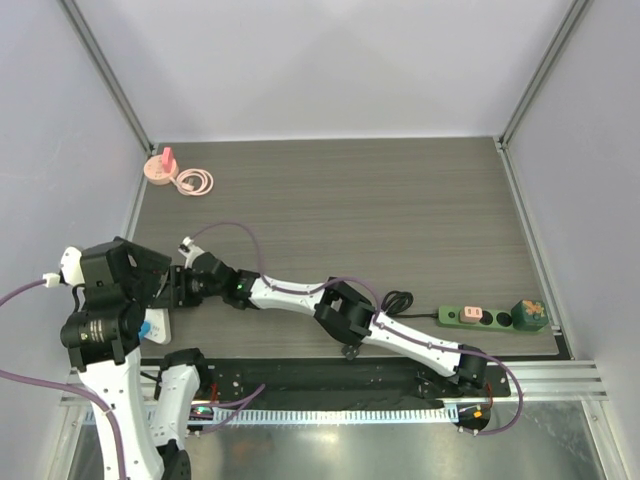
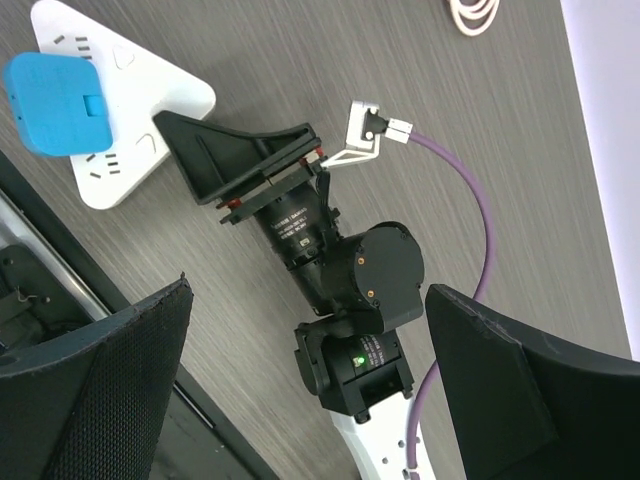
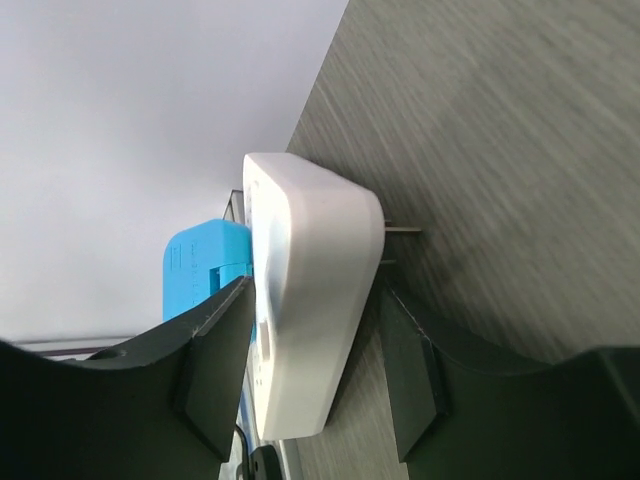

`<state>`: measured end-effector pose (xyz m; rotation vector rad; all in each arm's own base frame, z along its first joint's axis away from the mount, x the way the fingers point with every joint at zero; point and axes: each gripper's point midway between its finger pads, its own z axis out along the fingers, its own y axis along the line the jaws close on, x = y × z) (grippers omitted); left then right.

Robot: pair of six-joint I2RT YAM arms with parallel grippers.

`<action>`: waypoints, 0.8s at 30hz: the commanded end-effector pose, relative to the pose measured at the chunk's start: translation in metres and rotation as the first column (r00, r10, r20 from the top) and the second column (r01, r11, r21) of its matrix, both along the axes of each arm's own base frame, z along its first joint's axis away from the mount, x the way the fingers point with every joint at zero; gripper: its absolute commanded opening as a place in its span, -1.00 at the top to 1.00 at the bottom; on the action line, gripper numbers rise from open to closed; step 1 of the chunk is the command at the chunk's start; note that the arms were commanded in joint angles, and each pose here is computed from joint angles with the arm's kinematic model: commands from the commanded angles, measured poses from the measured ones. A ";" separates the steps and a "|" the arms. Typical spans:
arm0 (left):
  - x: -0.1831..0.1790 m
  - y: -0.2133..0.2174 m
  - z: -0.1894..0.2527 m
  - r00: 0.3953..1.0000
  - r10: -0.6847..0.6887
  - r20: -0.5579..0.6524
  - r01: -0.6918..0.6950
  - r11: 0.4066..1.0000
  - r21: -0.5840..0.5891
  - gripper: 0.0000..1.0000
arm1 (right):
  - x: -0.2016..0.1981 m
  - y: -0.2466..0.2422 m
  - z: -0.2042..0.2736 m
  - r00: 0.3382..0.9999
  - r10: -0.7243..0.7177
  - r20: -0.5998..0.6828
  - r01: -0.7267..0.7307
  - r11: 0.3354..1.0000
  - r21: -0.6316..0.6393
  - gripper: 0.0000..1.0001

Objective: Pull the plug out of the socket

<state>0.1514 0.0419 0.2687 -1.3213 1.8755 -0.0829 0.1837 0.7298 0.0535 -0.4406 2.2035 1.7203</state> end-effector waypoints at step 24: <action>0.010 0.015 -0.057 0.971 -0.089 -0.221 0.114 0.988 0.100 -0.86 | 0.068 -0.039 0.012 0.994 -0.076 0.077 0.069 0.993 0.099 0.97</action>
